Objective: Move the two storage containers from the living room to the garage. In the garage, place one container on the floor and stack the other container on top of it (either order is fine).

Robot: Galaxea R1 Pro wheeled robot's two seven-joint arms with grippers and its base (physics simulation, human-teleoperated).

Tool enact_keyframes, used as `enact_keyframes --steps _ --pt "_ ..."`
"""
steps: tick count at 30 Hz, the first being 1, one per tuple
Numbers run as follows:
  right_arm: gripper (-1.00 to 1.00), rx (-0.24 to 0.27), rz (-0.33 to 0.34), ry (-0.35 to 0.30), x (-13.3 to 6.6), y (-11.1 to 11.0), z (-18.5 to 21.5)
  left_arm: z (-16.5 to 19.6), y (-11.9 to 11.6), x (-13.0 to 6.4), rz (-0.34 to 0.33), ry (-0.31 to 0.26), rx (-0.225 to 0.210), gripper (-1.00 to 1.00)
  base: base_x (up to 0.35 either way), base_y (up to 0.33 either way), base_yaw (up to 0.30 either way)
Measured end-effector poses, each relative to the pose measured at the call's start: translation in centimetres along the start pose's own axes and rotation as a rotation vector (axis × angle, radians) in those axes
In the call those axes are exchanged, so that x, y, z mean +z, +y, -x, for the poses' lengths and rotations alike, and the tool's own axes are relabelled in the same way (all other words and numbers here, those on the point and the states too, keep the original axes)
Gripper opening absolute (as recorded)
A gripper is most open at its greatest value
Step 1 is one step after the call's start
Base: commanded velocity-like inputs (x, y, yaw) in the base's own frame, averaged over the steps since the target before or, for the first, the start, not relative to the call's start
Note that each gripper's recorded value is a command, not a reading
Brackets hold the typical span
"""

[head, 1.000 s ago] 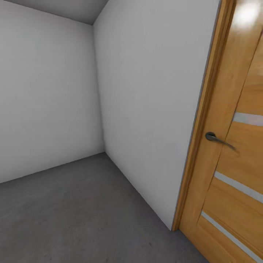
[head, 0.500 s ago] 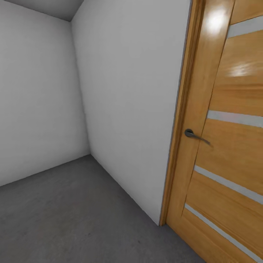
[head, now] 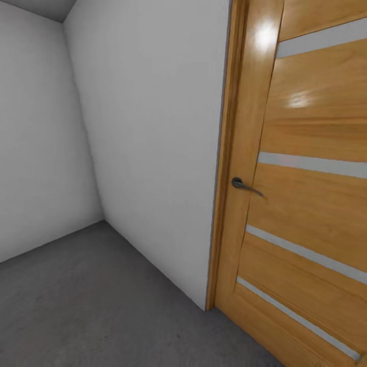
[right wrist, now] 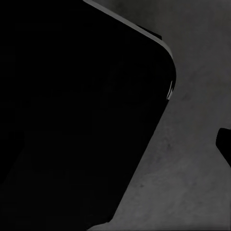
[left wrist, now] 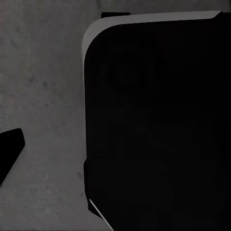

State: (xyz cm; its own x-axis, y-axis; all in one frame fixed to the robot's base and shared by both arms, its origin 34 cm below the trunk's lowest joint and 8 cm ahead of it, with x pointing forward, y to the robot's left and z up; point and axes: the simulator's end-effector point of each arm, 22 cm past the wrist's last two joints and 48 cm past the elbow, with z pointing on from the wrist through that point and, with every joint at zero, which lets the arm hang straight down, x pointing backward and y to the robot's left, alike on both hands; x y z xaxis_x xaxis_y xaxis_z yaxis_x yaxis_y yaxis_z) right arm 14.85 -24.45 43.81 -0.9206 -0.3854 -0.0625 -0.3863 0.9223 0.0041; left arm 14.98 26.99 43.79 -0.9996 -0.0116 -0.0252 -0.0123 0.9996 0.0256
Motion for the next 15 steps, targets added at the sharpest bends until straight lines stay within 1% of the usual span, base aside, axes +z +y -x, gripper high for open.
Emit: enact_keyframes --steps 15 --pt "1.00 0.000 0.000 0.000 0.00 0.00 0.01 0.00 0.00 0.00 0.000 0.000 0.000 1.00 0.000 0.000 -0.275"
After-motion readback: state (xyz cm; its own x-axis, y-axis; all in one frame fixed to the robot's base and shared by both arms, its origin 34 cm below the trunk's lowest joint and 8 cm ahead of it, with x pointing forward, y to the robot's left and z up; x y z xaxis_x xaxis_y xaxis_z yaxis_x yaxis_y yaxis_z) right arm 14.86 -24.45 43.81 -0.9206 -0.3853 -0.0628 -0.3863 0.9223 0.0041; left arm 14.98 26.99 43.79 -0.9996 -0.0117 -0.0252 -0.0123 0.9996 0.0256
